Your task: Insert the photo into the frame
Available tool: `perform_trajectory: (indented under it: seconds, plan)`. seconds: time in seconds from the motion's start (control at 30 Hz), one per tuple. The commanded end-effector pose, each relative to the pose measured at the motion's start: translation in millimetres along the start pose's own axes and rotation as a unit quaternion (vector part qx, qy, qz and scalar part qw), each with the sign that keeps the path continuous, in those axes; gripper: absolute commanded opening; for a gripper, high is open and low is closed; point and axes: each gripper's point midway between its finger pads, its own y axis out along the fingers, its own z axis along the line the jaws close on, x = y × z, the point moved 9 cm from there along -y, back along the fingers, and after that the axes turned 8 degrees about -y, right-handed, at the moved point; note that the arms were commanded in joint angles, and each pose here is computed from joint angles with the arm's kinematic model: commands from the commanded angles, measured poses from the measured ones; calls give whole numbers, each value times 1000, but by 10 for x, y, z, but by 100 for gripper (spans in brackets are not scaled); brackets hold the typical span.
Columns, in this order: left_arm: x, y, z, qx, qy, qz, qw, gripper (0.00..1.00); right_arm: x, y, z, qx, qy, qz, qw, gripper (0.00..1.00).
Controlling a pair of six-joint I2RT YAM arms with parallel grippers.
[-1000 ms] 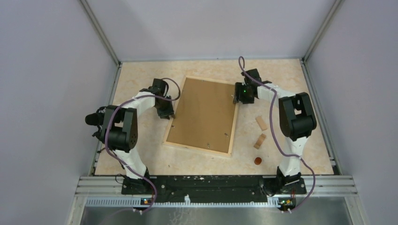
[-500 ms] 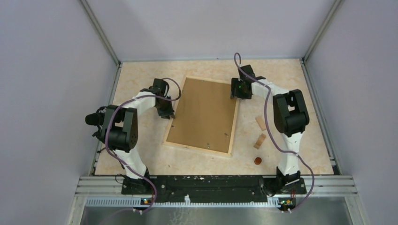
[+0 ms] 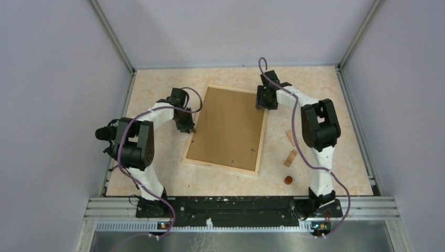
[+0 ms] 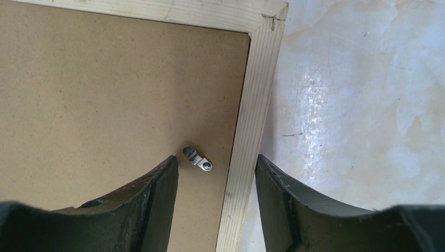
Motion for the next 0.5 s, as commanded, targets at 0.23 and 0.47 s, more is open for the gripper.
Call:
perform_trajectory:
  seconds: [0.23,0.47]
  plan:
    - [-64,86,96,25,-11,14,1000,3,-34,192,14,-36,16,24,999,39]
    - [-71,81,92,22,-12,16,1000,1,-57,261,35,-41,24,47,998,11]
